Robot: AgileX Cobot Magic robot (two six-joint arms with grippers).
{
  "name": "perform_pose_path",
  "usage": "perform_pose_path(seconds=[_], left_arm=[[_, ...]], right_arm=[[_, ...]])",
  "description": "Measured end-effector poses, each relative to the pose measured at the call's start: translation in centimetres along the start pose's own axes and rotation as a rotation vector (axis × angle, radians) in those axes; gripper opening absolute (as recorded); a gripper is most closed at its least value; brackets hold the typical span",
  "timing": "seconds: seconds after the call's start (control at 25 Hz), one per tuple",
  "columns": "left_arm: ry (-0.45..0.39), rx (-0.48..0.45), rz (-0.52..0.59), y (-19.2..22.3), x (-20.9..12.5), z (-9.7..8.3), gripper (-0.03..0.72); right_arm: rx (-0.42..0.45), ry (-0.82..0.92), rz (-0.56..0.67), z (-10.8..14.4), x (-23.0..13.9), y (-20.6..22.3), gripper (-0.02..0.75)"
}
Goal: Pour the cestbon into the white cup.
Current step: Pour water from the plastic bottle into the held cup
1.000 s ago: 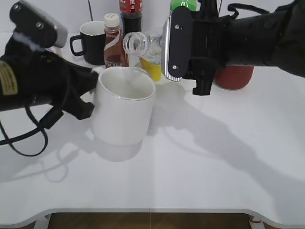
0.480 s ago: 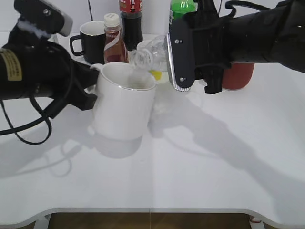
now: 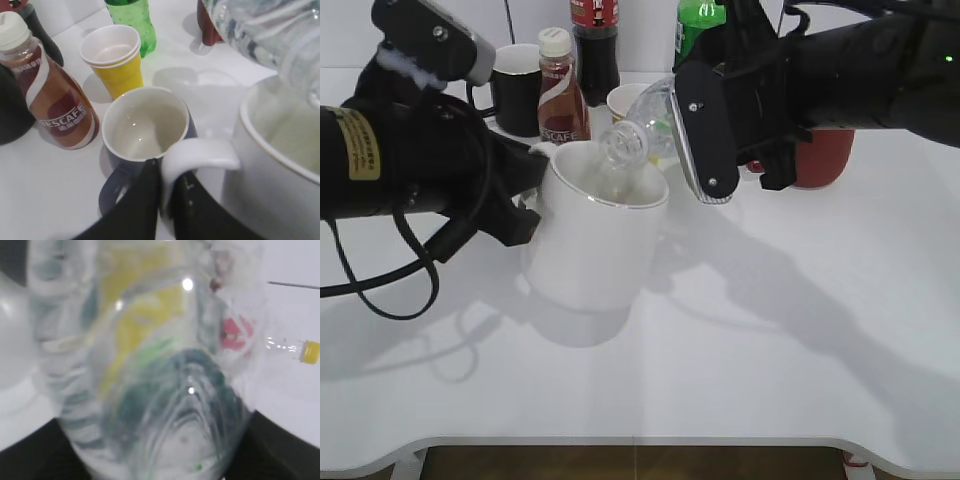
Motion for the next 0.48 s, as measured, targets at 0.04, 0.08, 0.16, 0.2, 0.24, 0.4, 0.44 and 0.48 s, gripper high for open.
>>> perform_pose_path(seconds=[0.04,0.08,0.16,0.2,0.24,0.4,0.44,0.48], left_arm=[[0.000,0.000,0.001,0.0,0.0,0.0,0.039],[0.000,0.000,0.002,0.0,0.0,0.0,0.039],[0.000,0.000,0.006,0.0,-0.1,0.0,0.039],[0.001,0.000,0.007,0.0,-0.1,0.0,0.039],[0.001,0.000,0.007,0.0,-0.1,0.0,0.039],[0.002,0.000,0.007,0.0,-0.1,0.0,0.039],[0.002,0.000,0.005,0.0,-0.1,0.0,0.039],[0.002,0.000,0.004,0.0,-0.1,0.0,0.039]], right_arm=[[0.000,-0.013,0.000,0.0,0.0,0.0,0.468],[0.000,-0.023,0.000,0.0,0.0,0.0,0.468],[-0.001,-0.044,0.000,0.0,0.0,0.0,0.468],[-0.001,-0.056,0.000,-0.1,0.0,0.0,0.468],[-0.001,-0.063,0.000,-0.1,0.0,0.0,0.468],[-0.011,-0.081,0.000,-0.5,0.1,0.0,0.468],[-0.016,-0.082,0.003,-0.8,0.1,0.0,0.468],[-0.021,-0.086,0.005,-1.0,0.1,-0.1,0.468]])
Point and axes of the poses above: a point on each arm's last joint axis where the gripper is mounted, y pointing out along that axis toward the gripper, z along the wrist's bending axis when the last joint is at zero, x = y × z, the point moved 6 cm from there along y, pointing out along that axis toward the gripper, and after that the axes turned 13 degrees about y, right-handed, at the moved point
